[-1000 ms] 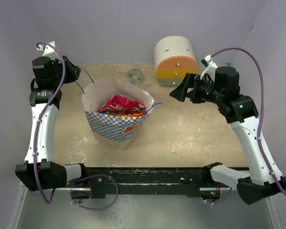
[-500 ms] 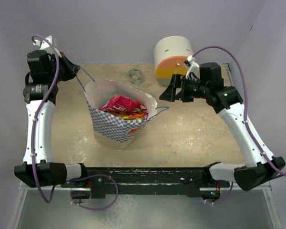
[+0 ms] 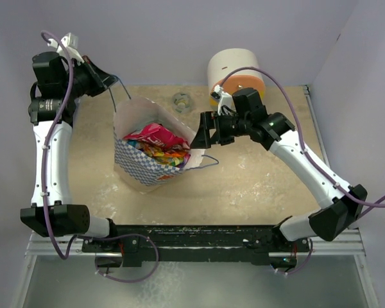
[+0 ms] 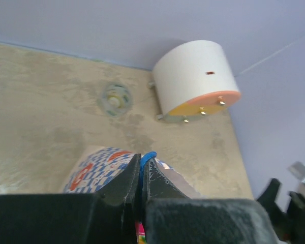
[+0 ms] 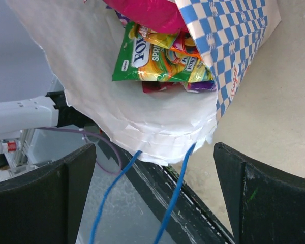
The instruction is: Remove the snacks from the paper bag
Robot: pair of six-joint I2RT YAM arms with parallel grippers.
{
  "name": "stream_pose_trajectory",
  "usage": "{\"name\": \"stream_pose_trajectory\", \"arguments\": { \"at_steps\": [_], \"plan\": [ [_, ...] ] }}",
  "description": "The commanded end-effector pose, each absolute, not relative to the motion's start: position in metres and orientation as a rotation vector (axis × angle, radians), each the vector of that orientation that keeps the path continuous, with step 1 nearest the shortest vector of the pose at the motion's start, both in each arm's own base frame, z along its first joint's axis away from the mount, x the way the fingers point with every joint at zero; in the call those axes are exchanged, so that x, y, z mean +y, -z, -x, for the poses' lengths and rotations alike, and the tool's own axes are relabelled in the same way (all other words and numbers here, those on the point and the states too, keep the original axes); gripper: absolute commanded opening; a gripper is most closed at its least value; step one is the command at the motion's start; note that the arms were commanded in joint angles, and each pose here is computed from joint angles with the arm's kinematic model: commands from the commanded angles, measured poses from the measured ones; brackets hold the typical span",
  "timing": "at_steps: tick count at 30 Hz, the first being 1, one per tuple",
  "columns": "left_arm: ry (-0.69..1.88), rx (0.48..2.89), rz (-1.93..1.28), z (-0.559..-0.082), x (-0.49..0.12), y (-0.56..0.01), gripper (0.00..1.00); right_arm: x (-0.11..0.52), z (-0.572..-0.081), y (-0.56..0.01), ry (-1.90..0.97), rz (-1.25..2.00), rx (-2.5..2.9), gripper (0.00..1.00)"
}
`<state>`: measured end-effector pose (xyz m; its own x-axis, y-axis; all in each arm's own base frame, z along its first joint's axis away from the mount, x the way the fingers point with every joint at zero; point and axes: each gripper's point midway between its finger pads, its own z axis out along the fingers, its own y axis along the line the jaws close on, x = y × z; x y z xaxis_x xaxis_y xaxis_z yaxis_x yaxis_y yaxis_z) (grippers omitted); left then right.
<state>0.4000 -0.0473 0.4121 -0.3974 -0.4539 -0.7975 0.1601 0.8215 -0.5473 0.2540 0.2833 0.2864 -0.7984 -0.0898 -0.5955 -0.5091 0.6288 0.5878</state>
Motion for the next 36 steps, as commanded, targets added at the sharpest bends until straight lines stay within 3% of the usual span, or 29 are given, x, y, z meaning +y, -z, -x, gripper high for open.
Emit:
{"name": "stream_pose_trajectory", "arguments": {
  "at_steps": [1, 5, 17, 21, 27, 34, 36],
  "plan": [
    [0.956, 1.578, 0.049, -0.381, -0.083, -0.500, 0.00, 0.288, -0.250, -0.298, -1.002, 0.570, 2.269, 1.00],
    [1.165, 1.588, 0.066, -0.366, -0.102, -0.488, 0.00, 0.291, -0.243, -0.287, -0.954, 0.615, 2.287, 1.00],
    [1.398, 1.611, 0.134, -0.327, -0.119, -0.482, 0.00, 0.324, -0.200, -0.279, -0.881, 0.890, 2.187, 1.00],
    [1.418, 1.631, 0.132, -0.317, -0.122, -0.484, 0.00, 0.314, -0.201, -0.282, -0.804, 0.852, 2.198, 1.00],
    [1.466, 1.662, 0.155, -0.308, -0.127, -0.473, 0.00, 0.310, -0.231, -0.335, -0.717, 0.776, 1.954, 0.99],
    [1.514, 1.674, 0.170, -0.304, -0.130, -0.476, 0.00, 0.333, -0.244, -0.389, -0.635, 1.043, 1.382, 1.00],
    [1.523, 1.684, 0.177, -0.302, -0.132, -0.475, 0.00, 0.342, -0.243, -0.389, -0.611, 1.135, 1.270, 0.92]
  ]
}}
